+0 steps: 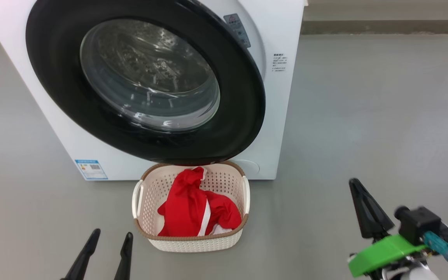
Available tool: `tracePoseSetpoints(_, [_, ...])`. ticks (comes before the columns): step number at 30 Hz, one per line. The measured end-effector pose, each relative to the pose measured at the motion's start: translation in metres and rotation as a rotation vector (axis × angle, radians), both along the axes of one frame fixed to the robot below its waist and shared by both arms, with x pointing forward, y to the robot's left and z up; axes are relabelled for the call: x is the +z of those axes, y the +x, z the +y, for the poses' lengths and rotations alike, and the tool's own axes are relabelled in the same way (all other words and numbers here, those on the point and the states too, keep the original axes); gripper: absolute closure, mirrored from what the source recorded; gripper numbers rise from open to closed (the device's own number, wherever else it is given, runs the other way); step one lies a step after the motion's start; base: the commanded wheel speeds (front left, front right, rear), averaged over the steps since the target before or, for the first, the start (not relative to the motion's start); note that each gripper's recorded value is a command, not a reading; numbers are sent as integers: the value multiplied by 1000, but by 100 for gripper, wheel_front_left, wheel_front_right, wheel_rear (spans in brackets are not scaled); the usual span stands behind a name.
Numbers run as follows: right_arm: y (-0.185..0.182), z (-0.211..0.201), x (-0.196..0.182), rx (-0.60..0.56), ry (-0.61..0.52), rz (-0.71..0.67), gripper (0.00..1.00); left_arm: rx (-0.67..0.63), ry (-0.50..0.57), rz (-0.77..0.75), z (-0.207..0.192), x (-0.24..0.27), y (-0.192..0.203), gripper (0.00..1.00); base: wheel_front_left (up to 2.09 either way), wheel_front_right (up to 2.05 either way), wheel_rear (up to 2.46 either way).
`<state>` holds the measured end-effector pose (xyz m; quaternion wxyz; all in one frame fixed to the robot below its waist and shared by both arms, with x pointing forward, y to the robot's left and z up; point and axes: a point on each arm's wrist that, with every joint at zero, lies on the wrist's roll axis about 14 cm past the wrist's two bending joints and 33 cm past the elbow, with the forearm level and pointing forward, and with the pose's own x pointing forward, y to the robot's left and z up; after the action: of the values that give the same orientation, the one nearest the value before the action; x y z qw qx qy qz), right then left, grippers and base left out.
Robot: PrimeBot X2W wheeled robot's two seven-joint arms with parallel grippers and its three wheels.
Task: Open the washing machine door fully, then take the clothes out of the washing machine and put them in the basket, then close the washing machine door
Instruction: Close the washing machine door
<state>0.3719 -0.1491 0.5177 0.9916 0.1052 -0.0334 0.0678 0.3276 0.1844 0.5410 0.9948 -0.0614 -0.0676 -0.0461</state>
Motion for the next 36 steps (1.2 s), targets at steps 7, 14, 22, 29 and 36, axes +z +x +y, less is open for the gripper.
tracePoseSetpoints(7, [39, 39, 11, 119, -15, 9, 100, 3, -12, -5, 0, 3, 9, 0, 0, 0, 0])
tracePoseSetpoints(14, [82, 86, 21, 259, -60, 3, 100, 10, -32, 14, 2, -2, 31, 0, 0, 0, 0])
tracePoseSetpoints(22, [120, 128, 18, 377, -108, 3, 100, 11, -38, 37, 2, -13, 53, 0, 0, 0, 0])
tracePoseSetpoints(29, [156, 146, 11, 414, -118, 17, 100, 19, -51, 69, 2, -27, 66, 0, 0, 0, 0])
tracePoseSetpoints(36, [189, 160, 6, 429, -106, 6, 100, 24, -54, 96, 3, -40, 80, 0, 0, 0, 0])
